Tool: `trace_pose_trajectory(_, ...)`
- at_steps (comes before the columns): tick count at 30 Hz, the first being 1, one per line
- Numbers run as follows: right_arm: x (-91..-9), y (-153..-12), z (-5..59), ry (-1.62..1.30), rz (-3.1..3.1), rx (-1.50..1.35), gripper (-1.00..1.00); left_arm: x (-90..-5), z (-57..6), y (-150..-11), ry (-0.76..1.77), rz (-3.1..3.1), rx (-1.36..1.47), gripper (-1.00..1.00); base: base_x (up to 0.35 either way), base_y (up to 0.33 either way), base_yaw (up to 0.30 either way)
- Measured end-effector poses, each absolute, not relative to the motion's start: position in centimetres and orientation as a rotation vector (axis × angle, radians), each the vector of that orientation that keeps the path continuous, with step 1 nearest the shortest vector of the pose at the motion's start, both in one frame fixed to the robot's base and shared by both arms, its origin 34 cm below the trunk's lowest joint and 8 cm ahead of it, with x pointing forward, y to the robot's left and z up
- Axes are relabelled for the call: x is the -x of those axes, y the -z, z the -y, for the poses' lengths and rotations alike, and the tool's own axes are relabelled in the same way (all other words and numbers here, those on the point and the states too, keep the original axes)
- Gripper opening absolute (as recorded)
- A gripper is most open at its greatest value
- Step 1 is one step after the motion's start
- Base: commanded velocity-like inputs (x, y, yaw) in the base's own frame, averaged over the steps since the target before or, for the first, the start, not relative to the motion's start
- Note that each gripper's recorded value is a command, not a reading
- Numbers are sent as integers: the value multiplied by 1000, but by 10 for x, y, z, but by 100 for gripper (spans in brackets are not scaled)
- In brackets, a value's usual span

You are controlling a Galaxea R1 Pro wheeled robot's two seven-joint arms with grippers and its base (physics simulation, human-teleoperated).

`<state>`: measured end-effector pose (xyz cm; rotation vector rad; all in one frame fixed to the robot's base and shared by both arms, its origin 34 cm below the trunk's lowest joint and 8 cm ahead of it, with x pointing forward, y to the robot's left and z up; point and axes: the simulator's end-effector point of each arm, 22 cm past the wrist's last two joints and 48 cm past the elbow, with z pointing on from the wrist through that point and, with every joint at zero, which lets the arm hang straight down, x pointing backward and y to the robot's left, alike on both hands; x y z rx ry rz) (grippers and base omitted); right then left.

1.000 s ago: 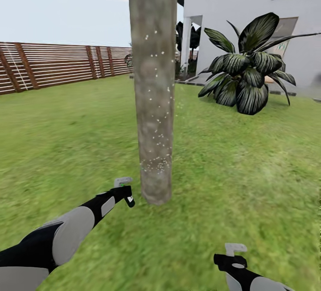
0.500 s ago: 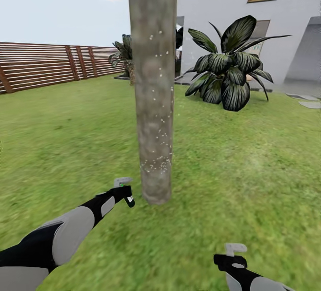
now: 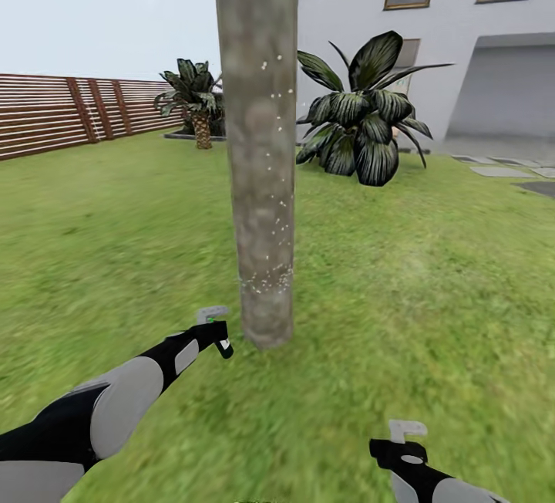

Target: In the garden, pick up the pesticide atomizer on the floor and spray pesticide onto both trees until each tree trunk is fully covered.

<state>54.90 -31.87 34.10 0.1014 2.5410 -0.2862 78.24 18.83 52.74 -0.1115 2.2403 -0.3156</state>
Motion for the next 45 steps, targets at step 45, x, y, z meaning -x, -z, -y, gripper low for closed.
trace_pose_trajectory(45, -550, -342, 321, 291, -2538, -104, 100, -825, -183, -608, 337, -2252, 104, -100, -48, 257, -206)
